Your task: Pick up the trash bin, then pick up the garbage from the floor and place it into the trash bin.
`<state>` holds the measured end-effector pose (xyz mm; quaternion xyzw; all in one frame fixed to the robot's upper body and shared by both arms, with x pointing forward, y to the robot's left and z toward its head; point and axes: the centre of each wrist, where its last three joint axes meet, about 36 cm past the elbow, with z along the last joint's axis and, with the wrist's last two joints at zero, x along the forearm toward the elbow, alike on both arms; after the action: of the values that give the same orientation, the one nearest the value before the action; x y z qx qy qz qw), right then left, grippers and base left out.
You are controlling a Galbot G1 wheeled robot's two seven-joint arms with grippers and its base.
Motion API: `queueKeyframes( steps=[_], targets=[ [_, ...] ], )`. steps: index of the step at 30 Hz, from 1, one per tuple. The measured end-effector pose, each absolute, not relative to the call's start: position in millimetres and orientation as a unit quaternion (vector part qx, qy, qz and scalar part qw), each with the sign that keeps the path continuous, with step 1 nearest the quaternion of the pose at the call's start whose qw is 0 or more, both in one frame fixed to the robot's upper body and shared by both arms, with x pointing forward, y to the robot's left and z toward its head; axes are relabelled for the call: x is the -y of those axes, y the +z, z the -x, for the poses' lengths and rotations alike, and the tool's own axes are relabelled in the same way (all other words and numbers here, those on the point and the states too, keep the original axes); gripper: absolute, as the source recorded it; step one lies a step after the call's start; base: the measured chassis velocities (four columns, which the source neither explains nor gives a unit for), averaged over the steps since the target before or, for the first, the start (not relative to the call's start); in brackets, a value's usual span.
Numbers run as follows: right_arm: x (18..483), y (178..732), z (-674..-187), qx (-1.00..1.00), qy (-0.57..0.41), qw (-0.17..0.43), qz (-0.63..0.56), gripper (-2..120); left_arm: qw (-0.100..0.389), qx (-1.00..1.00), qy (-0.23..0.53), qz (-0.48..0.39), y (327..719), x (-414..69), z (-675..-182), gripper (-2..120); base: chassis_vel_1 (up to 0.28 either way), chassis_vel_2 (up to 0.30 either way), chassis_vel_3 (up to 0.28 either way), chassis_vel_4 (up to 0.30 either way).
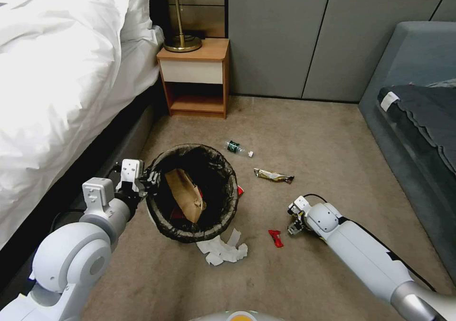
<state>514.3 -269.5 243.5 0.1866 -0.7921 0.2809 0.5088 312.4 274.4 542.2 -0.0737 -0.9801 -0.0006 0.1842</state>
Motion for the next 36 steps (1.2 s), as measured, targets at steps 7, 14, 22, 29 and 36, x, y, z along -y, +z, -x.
queueKeyframes(
  steps=[7, 14, 22, 29, 36],
  targets=[
    [269, 243, -514, 0.794, 0.278, 0.507, -0.188, 69, 0.184, 0.98, -0.001, 0.074, 542, -275, -314, 6, 0.0, 0.0, 0.0, 0.0],
    [282, 243, -512, 0.794, 0.28, 0.51, -0.18, 54, 0.186, 0.98, 0.0, 0.075, 539, -275, -317, 6, 0.0, 0.0, 0.0, 0.0],
    [294, 241, -509, 0.792, 0.285, 0.514, -0.168, 30, 0.188, 0.979, -0.001, 0.076, 537, -275, -319, 6, 0.0, 0.0, 0.0, 0.0],
    [298, 238, -506, 0.789, 0.288, 0.517, -0.162, 1, 0.188, 0.979, -0.001, 0.077, 536, -276, -321, 6, 0.0, 0.0, 0.0, 0.0],
    [295, 238, -506, 0.79, 0.291, 0.515, -0.162, 0, 0.188, 0.979, 0.0, 0.078, 536, -275, -321, 6, 0.0, 0.0, 0.0, 0.0]
  ],
)
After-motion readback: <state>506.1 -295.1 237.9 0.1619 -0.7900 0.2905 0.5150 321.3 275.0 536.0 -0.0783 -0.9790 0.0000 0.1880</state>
